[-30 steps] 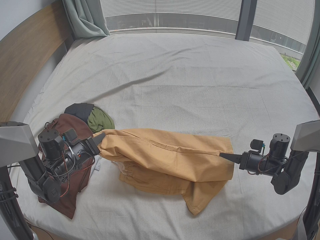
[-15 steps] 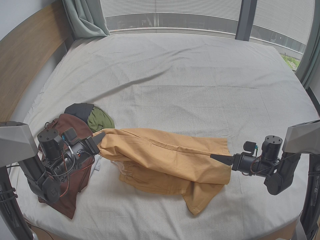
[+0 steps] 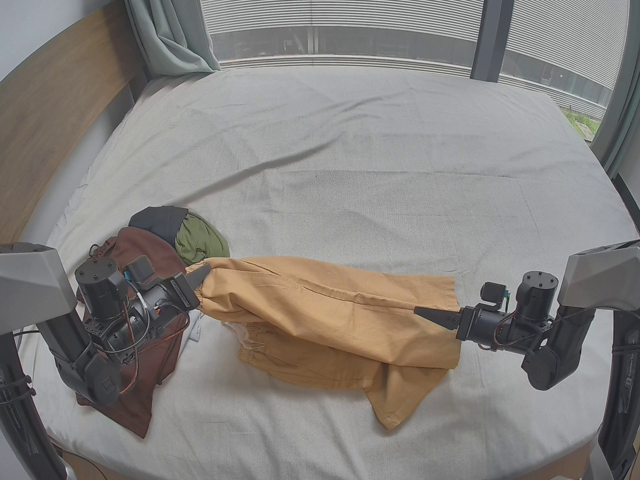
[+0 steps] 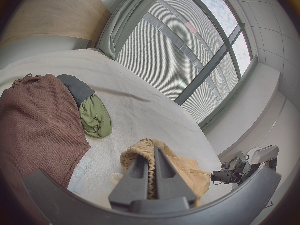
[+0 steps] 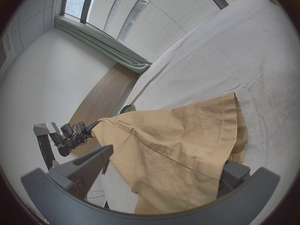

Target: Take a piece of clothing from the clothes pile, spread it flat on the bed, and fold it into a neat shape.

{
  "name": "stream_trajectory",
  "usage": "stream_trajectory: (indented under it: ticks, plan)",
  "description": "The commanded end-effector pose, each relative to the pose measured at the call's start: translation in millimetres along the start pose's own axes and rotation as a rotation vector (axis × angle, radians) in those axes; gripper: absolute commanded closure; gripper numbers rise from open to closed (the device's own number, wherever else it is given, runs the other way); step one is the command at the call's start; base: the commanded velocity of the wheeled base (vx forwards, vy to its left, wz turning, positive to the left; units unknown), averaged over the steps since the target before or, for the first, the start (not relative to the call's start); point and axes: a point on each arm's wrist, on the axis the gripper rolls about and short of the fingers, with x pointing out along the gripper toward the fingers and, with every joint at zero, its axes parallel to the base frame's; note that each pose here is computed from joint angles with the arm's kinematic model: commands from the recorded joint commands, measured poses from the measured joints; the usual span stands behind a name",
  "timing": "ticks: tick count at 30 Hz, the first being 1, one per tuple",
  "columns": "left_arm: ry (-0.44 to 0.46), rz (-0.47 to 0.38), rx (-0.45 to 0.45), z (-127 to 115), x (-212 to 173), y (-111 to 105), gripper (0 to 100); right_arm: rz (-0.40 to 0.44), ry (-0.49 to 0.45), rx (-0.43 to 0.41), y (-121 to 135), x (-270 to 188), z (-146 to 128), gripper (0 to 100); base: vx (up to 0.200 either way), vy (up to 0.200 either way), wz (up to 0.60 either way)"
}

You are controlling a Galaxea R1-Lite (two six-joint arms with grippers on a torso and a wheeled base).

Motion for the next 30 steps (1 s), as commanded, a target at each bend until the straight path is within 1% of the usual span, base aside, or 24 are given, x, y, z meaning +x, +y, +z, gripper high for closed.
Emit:
stream_trajectory:
  ticks: [1,12,20,24,28,29,30]
  plan:
    - [-0.001,-0.002,0.0,-0.3,0.3,-0.2,100,-0.002,0.005,0.004,-1.6,1.2,-1.9,100,0.0,0.0,0.0]
    - [0.0,-0.001,0.0,-0.5,0.8,0.1,100,-0.005,0.004,0.003,-0.9,0.4,-2.0,100,0.0,0.0,0.0]
    - [-0.001,-0.002,0.0,-0.4,0.8,0.0,100,0.003,-0.012,-0.011,6.1,-4.1,4.4,100,0.0,0.0,0.0]
    - [-0.001,-0.002,0.0,-0.4,0.8,0.0,100,0.001,0.003,-0.004,5.6,-6.3,0.8,100,0.0,0.0,0.0]
    - [-0.003,-0.002,0.001,0.1,0.9,0.3,100,-0.002,0.02,-0.026,5.1,-7.0,-3.8,100,0.0,0.0,0.0]
    - [-0.003,-0.002,0.001,0.1,0.9,0.3,100,-0.002,0.021,-0.032,4.8,-6.9,-4.1,0,0.0,0.0,0.0]
    - [-0.001,0.0,0.0,-0.6,1.2,0.8,100,-0.002,0.024,-0.04,4.8,-6.7,-5.0,0,0.0,0.0,0.0]
